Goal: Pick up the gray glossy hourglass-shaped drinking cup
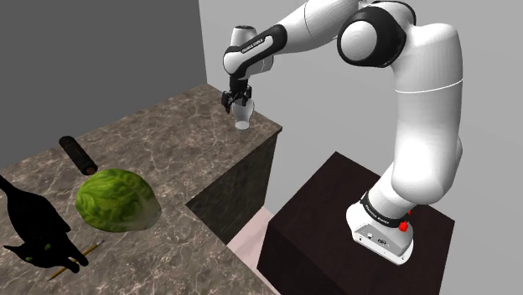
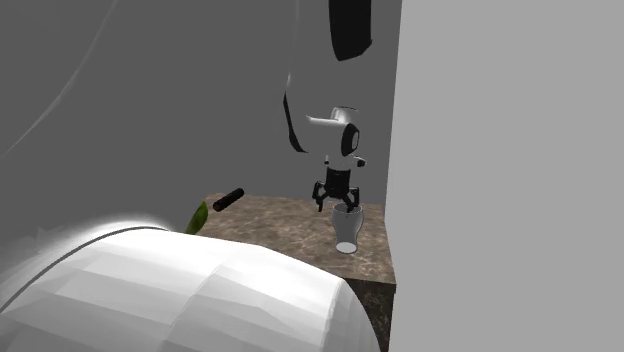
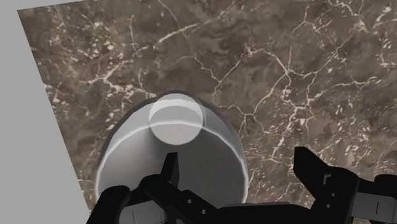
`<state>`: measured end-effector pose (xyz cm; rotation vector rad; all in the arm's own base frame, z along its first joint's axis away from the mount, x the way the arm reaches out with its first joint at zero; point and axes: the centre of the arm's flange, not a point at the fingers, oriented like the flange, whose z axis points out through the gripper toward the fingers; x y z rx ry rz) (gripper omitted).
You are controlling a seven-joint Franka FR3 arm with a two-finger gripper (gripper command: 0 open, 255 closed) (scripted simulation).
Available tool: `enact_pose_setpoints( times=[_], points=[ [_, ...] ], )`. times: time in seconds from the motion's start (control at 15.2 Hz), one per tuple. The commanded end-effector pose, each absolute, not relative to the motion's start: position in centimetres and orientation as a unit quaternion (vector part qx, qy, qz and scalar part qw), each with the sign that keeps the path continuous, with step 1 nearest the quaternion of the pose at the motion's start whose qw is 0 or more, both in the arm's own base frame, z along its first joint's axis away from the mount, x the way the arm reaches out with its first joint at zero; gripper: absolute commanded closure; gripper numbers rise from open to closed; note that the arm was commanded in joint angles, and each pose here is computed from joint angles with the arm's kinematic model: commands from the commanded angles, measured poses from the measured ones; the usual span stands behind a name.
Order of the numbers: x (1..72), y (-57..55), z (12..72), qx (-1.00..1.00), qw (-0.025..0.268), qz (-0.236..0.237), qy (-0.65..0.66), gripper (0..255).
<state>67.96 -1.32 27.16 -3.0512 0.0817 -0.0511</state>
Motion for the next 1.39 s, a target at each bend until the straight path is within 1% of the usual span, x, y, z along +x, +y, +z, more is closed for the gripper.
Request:
enact_pose_setpoints(
  times=[0.0, 0.07, 0.66, 1.32],
  points=[
    [68.0, -1.2, 26.8, -0.999, 0.044, -0.017, 0.027, 0],
    [68.0, -1.1, 26.8, -0.999, 0.044, -0.017, 0.027, 255],
    [68.0, -1.2, 26.8, -0.999, 0.044, -0.017, 0.027, 255],
    [68.0, -1.2, 32.1, -0.999, 0.044, -0.017, 0.027, 255]
  ],
)
